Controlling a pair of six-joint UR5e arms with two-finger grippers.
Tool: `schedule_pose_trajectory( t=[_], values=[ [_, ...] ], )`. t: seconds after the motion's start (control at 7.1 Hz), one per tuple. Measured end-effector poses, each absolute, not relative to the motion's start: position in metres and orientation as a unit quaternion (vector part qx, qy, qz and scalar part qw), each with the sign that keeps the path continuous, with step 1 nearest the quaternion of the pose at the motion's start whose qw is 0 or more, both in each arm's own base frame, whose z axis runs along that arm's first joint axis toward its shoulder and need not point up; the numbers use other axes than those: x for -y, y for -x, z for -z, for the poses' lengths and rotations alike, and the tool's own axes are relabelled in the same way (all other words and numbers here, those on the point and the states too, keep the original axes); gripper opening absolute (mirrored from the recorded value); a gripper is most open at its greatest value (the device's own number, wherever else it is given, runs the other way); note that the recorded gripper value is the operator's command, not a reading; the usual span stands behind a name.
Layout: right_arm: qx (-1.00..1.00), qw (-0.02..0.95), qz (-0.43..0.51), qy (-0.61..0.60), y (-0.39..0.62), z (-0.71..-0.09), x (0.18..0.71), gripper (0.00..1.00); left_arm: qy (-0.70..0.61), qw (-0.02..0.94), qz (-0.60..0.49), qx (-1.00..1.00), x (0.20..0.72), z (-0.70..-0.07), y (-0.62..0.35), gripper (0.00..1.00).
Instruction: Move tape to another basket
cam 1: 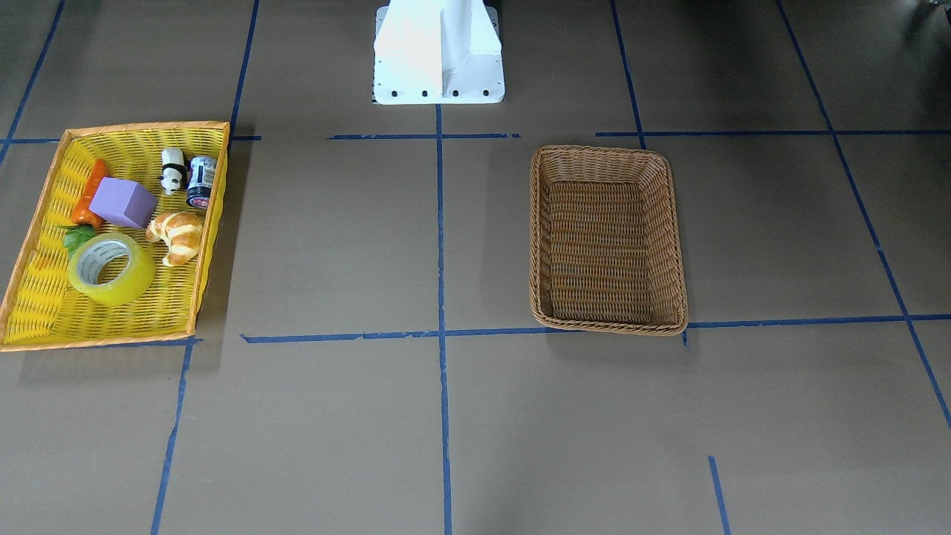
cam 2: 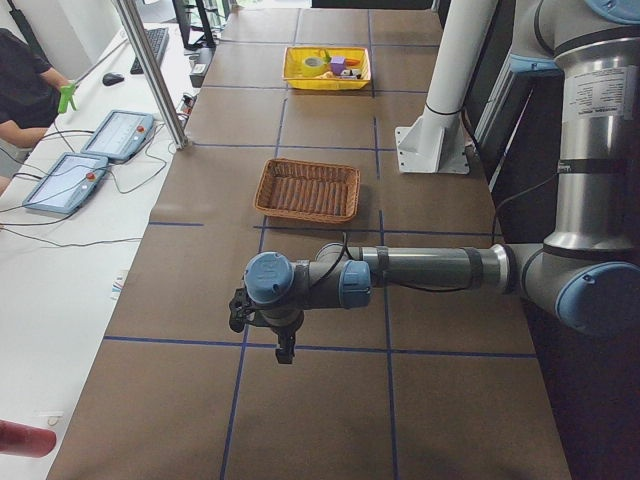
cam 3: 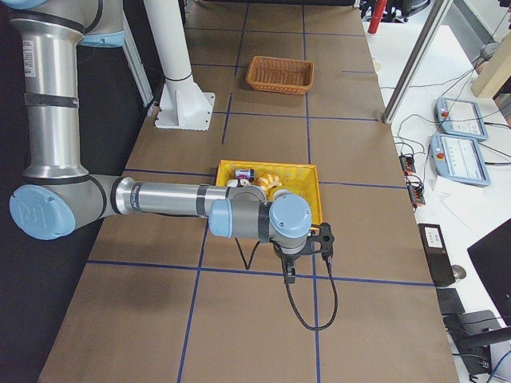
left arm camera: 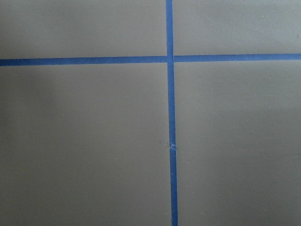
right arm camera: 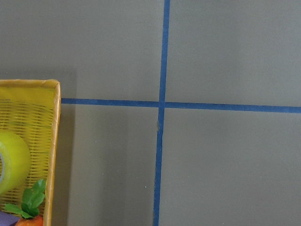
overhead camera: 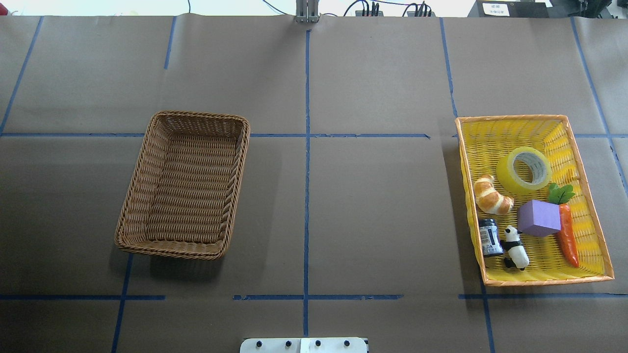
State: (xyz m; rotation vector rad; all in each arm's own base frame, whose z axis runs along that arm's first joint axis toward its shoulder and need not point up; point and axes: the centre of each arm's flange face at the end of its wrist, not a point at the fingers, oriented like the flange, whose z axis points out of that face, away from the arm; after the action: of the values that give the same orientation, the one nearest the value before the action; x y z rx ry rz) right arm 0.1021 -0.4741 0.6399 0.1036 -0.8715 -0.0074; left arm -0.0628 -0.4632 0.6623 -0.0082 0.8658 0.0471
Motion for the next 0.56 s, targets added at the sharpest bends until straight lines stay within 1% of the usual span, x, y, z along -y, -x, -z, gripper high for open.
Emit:
schedule_pose_trajectory(
  t=[0.28, 0.56],
  values=[
    [0.420, 0.905, 0.010, -0.062, -0.102, -0.625, 0.486, 1.00, 0.001, 0.907, -0.024, -0.420, 0.464, -0.659, 0.063, 1.00],
    [0.415, 0.904, 0.040, -0.092, -0.089, -0.584, 0.512, 1.00, -0.002, 0.907, -0.026, -0.420, 0.464, -0.656, 0.063, 1.00]
  ],
)
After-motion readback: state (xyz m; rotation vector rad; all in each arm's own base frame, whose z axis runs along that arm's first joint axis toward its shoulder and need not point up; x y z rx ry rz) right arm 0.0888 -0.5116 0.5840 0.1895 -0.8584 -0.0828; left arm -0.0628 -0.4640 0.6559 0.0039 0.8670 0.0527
